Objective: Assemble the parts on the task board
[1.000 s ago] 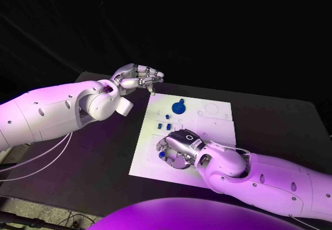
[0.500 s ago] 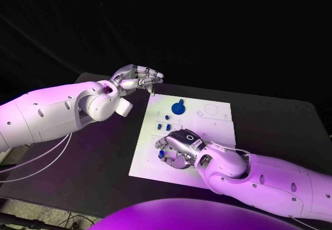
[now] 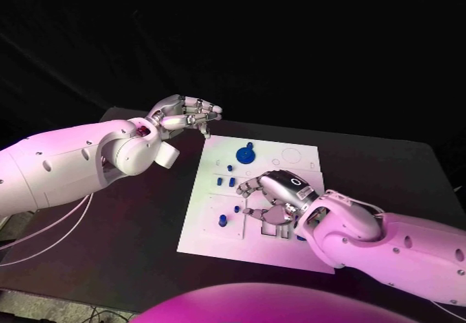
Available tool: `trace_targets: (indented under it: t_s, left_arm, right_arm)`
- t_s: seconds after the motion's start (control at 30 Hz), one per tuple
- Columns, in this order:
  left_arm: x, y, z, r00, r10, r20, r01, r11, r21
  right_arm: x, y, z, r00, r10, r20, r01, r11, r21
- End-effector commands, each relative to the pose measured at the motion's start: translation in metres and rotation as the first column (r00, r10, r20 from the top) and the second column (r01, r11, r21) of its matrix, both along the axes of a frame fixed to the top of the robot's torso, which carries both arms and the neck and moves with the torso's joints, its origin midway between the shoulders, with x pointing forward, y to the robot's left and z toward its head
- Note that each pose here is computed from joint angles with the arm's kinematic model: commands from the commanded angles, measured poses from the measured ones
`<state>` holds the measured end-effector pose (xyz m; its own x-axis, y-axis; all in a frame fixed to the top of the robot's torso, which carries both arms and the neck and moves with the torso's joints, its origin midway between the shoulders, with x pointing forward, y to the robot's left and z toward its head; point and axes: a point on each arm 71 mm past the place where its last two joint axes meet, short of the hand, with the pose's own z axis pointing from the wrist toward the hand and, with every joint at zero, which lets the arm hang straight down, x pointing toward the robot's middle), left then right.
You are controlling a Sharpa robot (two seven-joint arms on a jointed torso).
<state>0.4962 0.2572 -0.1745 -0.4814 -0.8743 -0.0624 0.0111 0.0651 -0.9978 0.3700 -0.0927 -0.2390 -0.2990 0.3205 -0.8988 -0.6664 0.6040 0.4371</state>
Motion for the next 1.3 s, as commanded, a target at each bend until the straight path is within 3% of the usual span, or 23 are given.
trace_targets:
  t_s: [0.03,0.1,0.27,0.37,0.43,0.57,0.83,1.07,1.3]
  left_arm:
    - [-0.0009,0.000,0.0011,1.000,-0.010,0.003,0.010,1.000,-0.009]
    - [-0.0011,0.001,0.0007,1.000,-0.007,0.004,0.007,1.000,-0.007]
    - [-0.0020,0.003,-0.0016,1.000,-0.003,0.002,0.003,1.000,-0.004]
    - [-0.0028,0.002,-0.0020,1.000,-0.003,0.005,0.004,1.000,-0.005]
    - [-0.0033,0.002,-0.0020,1.000,-0.004,0.007,0.004,1.000,-0.007]
    - [-0.0043,0.002,-0.0019,1.000,-0.006,0.010,0.006,1.000,-0.009]
    - [-0.0059,0.000,-0.0016,1.000,-0.017,0.008,0.017,1.000,-0.013]
    - [-0.0067,0.000,-0.0014,1.000,-0.020,0.007,0.020,1.000,-0.013]
    - [-0.0071,-0.001,-0.0017,1.000,-0.024,0.002,0.024,1.000,-0.012]
  right_arm:
    - [0.009,-0.028,0.008,0.959,-0.080,-0.272,0.128,0.979,0.161]
    - [0.015,-0.049,0.013,0.932,-0.136,-0.335,0.195,0.969,0.149]
    - [0.023,-0.096,0.018,0.869,-0.271,-0.414,0.325,0.943,0.066]
    - [0.022,-0.117,0.017,0.836,-0.330,-0.438,0.371,0.929,0.008]
    - [0.020,-0.127,0.016,0.823,-0.364,-0.435,0.390,0.920,-0.033]
    - [0.013,-0.144,0.010,0.813,-0.429,-0.393,0.420,0.900,-0.115]
    - [-0.003,-0.150,-0.014,0.781,-0.492,-0.385,0.454,0.870,-0.191]
    - [-0.010,-0.143,-0.024,0.785,-0.501,-0.365,0.448,0.866,-0.224]
    - [-0.012,-0.132,-0.030,0.802,-0.482,-0.354,0.413,0.875,-0.254]
